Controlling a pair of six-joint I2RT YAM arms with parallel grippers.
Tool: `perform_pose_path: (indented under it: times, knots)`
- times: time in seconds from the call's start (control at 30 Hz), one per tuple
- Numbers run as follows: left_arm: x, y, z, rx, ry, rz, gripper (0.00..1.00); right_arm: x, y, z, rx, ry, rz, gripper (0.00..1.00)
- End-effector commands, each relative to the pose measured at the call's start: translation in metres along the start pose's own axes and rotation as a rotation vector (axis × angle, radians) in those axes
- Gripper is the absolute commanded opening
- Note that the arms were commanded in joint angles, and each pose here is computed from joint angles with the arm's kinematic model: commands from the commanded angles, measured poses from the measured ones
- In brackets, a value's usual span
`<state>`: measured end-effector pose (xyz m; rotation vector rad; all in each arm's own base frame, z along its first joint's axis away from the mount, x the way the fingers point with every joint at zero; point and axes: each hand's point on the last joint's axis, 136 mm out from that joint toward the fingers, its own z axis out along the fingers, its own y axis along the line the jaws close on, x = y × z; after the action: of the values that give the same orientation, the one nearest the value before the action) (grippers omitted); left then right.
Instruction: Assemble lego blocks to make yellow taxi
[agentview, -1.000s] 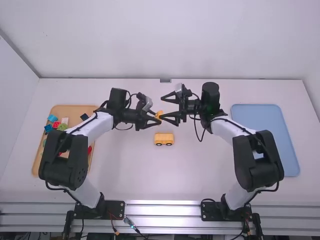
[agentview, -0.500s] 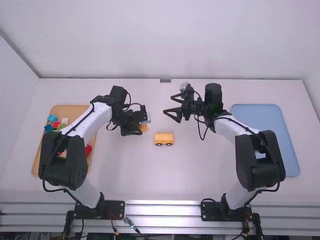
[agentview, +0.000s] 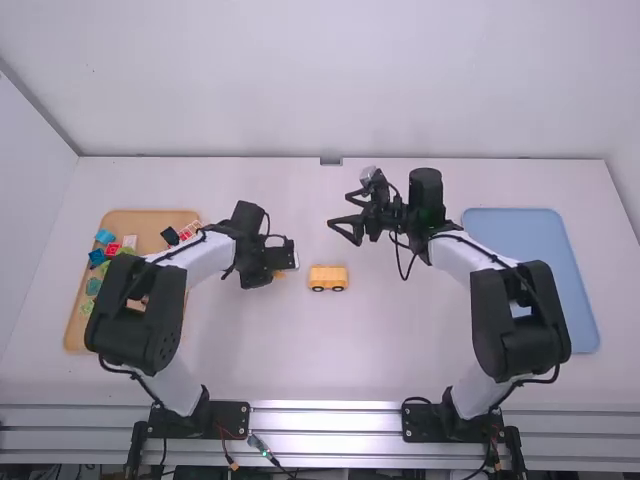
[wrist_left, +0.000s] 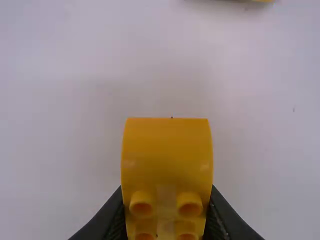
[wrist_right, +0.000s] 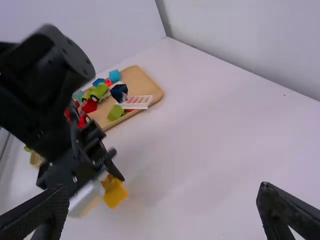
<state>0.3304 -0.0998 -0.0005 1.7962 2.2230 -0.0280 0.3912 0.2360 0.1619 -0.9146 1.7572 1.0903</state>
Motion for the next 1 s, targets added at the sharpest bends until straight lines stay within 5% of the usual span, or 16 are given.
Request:
perform_pose_path:
  times: [0.0,0.27,0.57,0.6,0.67,0.7,0.97]
  knots:
    - [-0.002,-0.01,0.015,0.016,0.049,0.026,0.05,-0.014,0.001,0.0,-0.002,-0.016,-0.032,0.99]
    - [-0.012,-0.011,0.025,0.091,0.083,0.077,0.02,-0.01,0.001,0.0,-0.002,-0.005,-0.013,0.99]
    - [-0.013,-0.012,0.022,0.106,0.088,0.143,0.18,-0.008,-0.007,0.0,0.04,0.004,-0.01,0.99]
    - [-0.012,-0.012,0.022,0.104,0.089,0.144,0.22,-0.008,-0.007,0.0,0.043,0.005,-0.01,0.99]
    - [-0.013,-0.012,0.022,0.106,0.089,0.144,0.8,-0.008,-0.007,0.0,0.041,0.006,-0.008,0.99]
    - [-0.012,-0.013,0.022,0.11,0.089,0.143,0.99,-0.007,-0.007,0.0,0.041,0.007,-0.008,0.99]
    - [-0.021,-0.009,0.016,0.116,0.064,0.142,0.99,-0.007,-0.006,0.0,0.039,0.007,-0.011,0.99]
